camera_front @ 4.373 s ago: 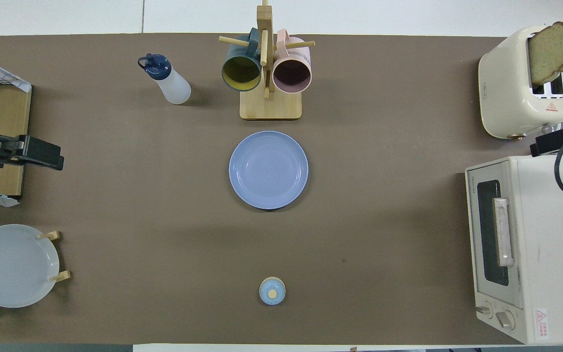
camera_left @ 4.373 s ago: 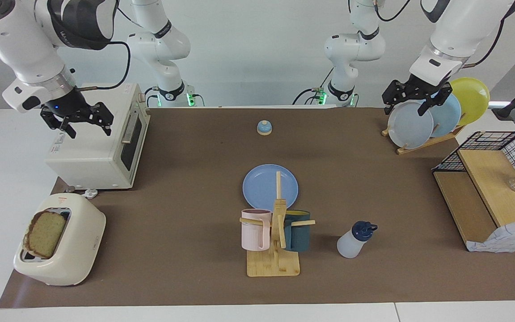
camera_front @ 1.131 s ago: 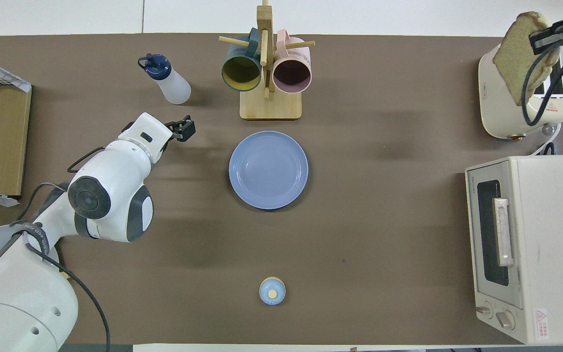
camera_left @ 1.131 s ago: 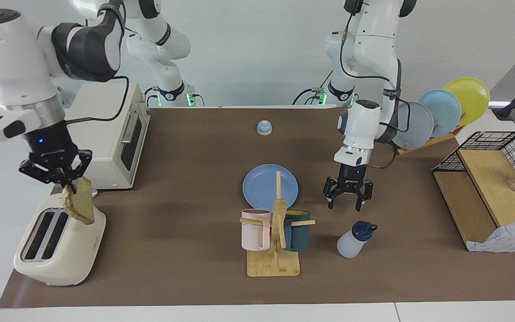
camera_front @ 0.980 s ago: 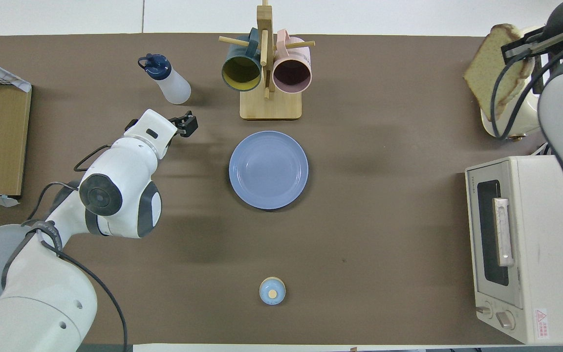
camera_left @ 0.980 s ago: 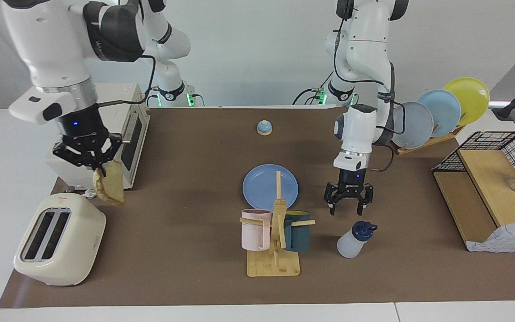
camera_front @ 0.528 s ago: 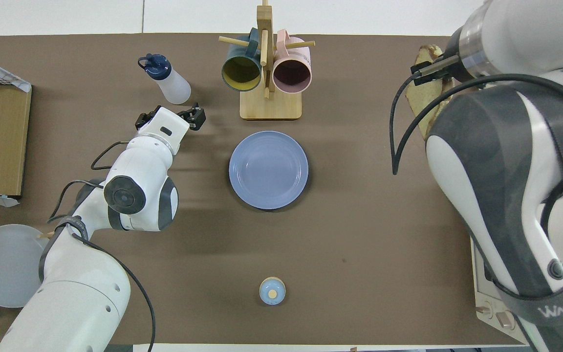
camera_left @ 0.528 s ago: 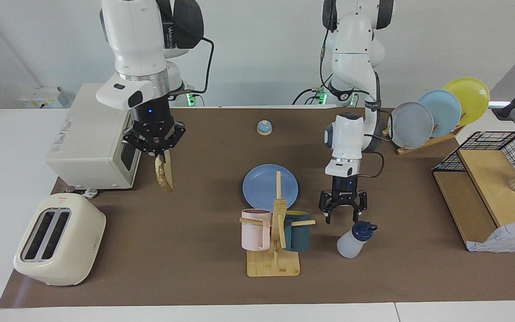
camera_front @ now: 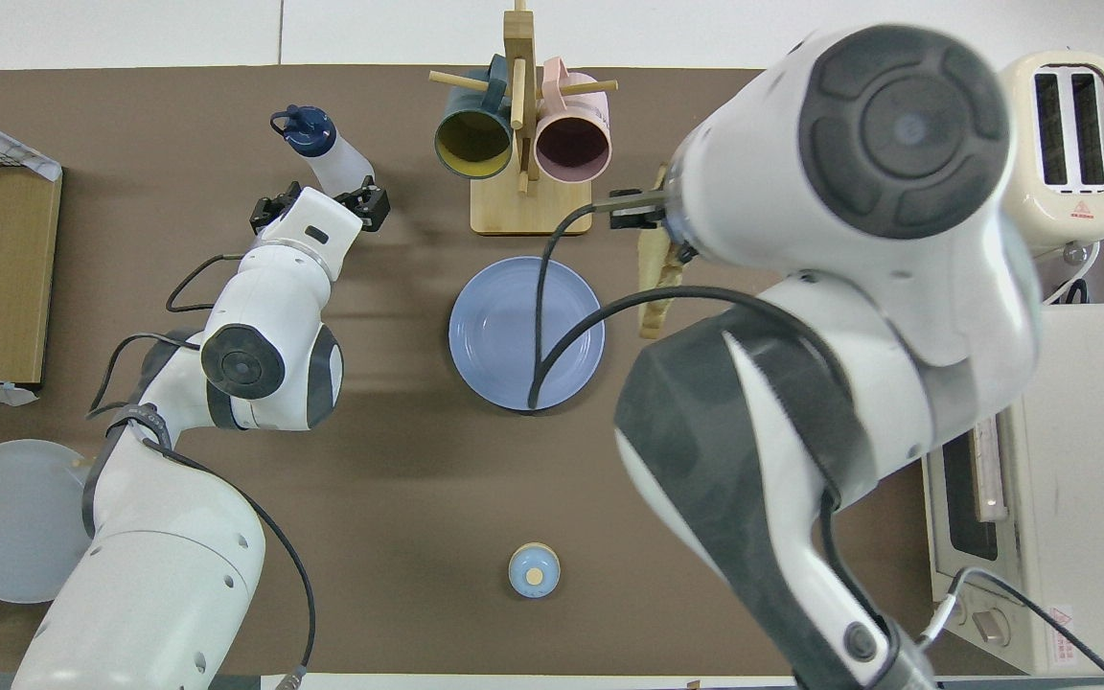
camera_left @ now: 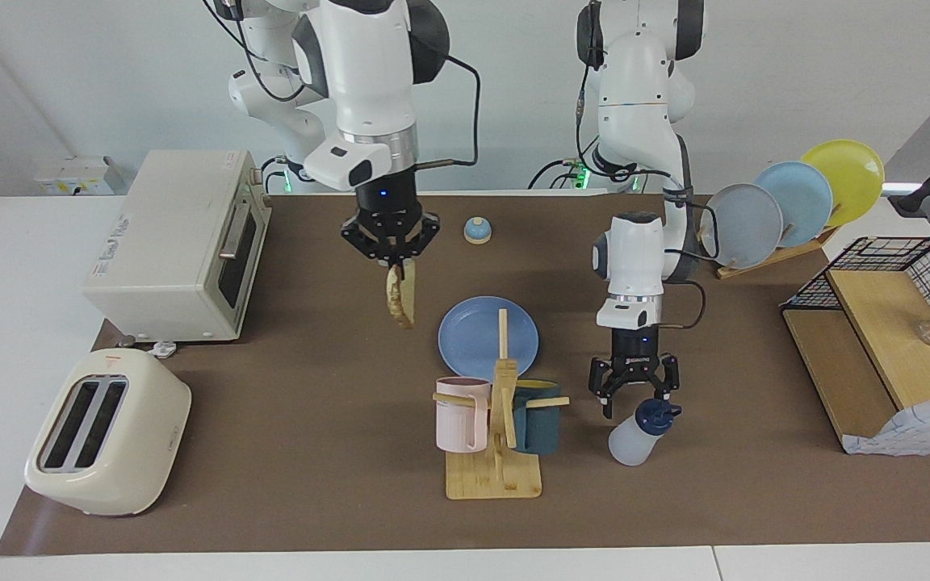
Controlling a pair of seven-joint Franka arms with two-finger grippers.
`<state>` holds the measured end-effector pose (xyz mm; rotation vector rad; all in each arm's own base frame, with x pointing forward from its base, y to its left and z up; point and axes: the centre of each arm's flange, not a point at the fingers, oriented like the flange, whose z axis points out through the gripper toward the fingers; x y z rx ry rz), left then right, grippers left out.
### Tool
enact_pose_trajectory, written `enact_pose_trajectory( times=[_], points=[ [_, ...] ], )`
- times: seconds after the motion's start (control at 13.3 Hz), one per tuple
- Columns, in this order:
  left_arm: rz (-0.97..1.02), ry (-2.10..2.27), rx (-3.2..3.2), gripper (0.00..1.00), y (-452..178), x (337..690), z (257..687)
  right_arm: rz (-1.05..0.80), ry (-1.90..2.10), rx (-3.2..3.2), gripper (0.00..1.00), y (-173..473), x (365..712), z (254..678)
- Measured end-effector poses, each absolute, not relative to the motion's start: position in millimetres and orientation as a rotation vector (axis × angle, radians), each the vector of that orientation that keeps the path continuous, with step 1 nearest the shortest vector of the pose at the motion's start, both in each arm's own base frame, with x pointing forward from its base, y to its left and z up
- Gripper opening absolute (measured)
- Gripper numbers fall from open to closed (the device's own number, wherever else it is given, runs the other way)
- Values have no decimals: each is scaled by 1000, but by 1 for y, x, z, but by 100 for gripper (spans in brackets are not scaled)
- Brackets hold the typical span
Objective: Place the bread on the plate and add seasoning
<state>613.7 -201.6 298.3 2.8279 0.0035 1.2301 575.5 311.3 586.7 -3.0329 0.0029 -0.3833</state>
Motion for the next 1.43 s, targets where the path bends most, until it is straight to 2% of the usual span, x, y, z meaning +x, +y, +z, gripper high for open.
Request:
enact_pose_trajectory(
  times=[0.6, 0.98, 1.43],
  points=[
    [1267, -3, 2833, 100, -207, 633, 291, -533, 92, -2761, 7, 392, 531, 467],
    [1277, 7, 2846, 100, -201, 645, 297, -558, 41, -2733, 7, 415, 516, 416],
    [1267, 4, 2860, 100, -201, 647, 293, -554, 42, -2738, 7, 416, 518, 404]
  ],
)
